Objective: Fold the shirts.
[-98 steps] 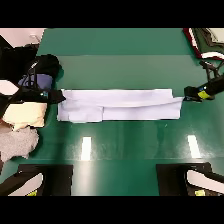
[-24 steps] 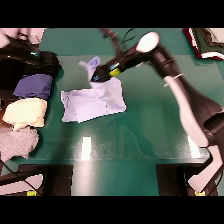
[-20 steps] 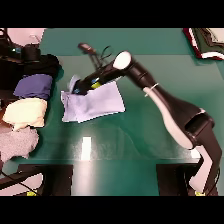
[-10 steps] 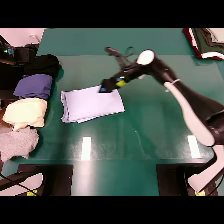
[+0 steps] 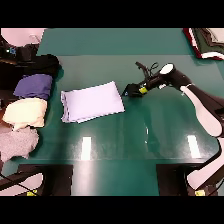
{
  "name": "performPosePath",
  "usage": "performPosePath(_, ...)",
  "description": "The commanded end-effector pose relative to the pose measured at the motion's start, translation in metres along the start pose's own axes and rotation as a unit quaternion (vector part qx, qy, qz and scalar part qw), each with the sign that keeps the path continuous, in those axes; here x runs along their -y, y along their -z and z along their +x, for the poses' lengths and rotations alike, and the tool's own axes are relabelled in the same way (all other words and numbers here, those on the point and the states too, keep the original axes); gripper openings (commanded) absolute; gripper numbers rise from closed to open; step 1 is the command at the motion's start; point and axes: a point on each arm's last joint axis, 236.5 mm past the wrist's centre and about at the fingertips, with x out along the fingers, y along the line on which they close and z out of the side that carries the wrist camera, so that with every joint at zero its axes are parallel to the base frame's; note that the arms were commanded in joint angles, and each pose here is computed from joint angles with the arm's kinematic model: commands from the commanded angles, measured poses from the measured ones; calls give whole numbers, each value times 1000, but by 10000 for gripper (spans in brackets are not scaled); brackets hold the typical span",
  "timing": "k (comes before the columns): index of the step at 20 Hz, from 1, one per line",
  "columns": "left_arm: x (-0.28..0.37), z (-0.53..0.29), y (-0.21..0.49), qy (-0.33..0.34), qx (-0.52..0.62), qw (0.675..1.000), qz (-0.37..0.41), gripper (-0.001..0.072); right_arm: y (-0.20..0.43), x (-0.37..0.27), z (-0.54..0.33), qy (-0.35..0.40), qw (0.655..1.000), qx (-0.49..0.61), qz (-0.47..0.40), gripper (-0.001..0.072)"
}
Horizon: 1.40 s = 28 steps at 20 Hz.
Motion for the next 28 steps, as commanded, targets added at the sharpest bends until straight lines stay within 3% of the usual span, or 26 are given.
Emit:
performPosePath(1, 0, 5, 4, 3, -7, 1000, -3, 27, 0, -5, 37, -38, 999, 1, 23, 695)
performPosePath(5, -1, 11, 11, 4, -17, 1000, -6, 27, -13, -36, 65, -49, 998, -3, -26, 663)
performPosePath(6, -1, 11, 11, 4, -17, 1000, -6, 27, -20, -44, 71, -50, 998, 1, -39, 611)
performPosePath(8, -1, 11, 12, 4, -19, 1000, -6, 27, -30, -54, 79, -51, 997, 10, -56, 424)
performPosePath(9, -1, 11, 13, 4, -21, 1000, -6, 27, -34, -57, 81, -50, 997, 15, -61, 277)
performPosePath(10, 0, 11, 14, 5, -23, 1000, -6, 27, -37, -59, 82, -48, 996, 21, -65, 87)
performPosePath(11, -1, 11, 14, 4, -22, 1000, -6, 27, -39, -61, 81, -48, 996, 25, -68, 19)
performPosePath(16, 0, 10, 20, 6, -35, 999, 7, 27, -43, -57, 19, -37, 996, 63, -58, 15)
performPosePath(21, 1, 10, 23, 7, -42, 999, 7, 27, -22, 23, -112, 37, 985, 165, 28, 15)
performPosePath(24, 1, 10, 25, 8, -46, 999, 7, 27, -2, 83, -212, 88, 951, 277, 103, 16)
performPosePath(28, 2, 10, 26, 9, -47, 999, 3, 27, 58, 166, -336, 167, 862, 428, 215, 15)
